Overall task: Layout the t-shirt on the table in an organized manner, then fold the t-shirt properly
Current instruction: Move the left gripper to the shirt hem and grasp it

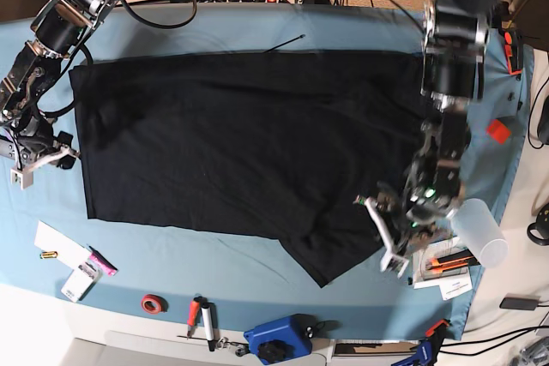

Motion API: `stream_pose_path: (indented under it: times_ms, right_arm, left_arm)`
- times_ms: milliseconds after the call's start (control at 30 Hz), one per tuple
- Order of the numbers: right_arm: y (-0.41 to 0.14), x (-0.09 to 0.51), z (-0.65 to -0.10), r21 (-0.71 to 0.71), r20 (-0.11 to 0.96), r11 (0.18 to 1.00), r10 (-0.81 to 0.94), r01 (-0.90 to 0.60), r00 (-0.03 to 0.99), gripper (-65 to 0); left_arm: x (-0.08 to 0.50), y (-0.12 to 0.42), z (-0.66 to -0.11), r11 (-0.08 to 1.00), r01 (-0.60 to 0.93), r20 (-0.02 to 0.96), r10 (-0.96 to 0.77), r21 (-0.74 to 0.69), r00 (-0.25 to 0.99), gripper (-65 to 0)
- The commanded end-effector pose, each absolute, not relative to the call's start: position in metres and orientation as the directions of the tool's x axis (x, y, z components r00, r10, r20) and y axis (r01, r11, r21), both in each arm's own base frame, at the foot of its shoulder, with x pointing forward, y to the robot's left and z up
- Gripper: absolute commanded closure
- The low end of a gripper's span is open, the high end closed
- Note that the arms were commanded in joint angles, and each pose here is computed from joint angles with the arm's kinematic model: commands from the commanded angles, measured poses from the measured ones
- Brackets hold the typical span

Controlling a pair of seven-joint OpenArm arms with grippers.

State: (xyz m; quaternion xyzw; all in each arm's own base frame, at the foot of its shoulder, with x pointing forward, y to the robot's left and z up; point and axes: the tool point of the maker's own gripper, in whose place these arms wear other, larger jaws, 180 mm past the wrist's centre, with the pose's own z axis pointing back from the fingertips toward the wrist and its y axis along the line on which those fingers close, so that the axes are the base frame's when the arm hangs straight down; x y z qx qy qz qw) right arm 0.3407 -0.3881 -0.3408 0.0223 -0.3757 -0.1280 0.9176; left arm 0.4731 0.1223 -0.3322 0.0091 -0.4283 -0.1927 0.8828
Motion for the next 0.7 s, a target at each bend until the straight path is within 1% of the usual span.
stream_pose_path:
  times_ms: [0,100,233,333,500,567,600,633,667]
  right_arm:
    - [-0.398,0.348,-0.322,0.12,0.721,0.969,-0.235,0.216,0.652,-17.1]
    - [-0.397,0.345,-0.325,0.12,0.704,0.969,-0.236,0.216,0.67,-17.1]
    - [-0.396,0.341,-0.329,0.12,0.68,0.969,-0.238,0.216,0.693,-17.1]
    - [-0.395,0.338,-0.332,0.12,0.664,0.969,-0.24,0.215,0.709,-17.1]
    - [-0.394,0.336,-0.333,0.12,0.654,0.969,-0.24,0.216,0.717,-17.1]
    - [-0.394,0.335,-0.334,0.12,0.647,0.969,-0.241,0.215,0.724,-17.1]
    - [-0.394,0.335,-0.334,0.12,0.647,0.969,-0.241,0.215,0.724,-17.1]
    - [-0.394,0.335,-0.334,0.12,0.647,0.969,-0.241,0.215,0.724,-17.1]
    - [-0.394,0.335,-0.334,0.12,0.647,0.969,-0.241,0.215,0.723,-17.1]
  left_arm:
    - [0.495,0.122,-0.307,0.922,0.317,0.784,-0.362,0.222,0.504,-27.2]
    - [0.515,0.127,-0.311,0.909,0.307,0.746,-0.408,0.28,0.527,-27.2]
    - [0.528,0.13,-0.323,0.882,0.347,0.682,-0.467,0.318,0.563,-27.3]
    - [0.527,0.132,-0.339,0.858,0.379,0.627,-0.512,0.346,0.587,-27.3]
    - [0.513,0.133,-0.372,0.826,0.429,0.559,-0.563,0.366,0.609,-27.3]
    - [0.507,0.134,-0.38,0.824,0.434,0.545,-0.566,0.364,0.618,-27.2]
    - [0.505,0.134,-0.383,0.825,0.433,0.542,-0.565,0.362,0.622,-26.8]
    - [0.504,0.134,-0.385,0.825,0.435,0.539,-0.565,0.36,0.625,-24.8]
    - [0.502,0.135,-0.387,0.825,0.436,0.534,-0.564,0.358,0.63,-21.2]
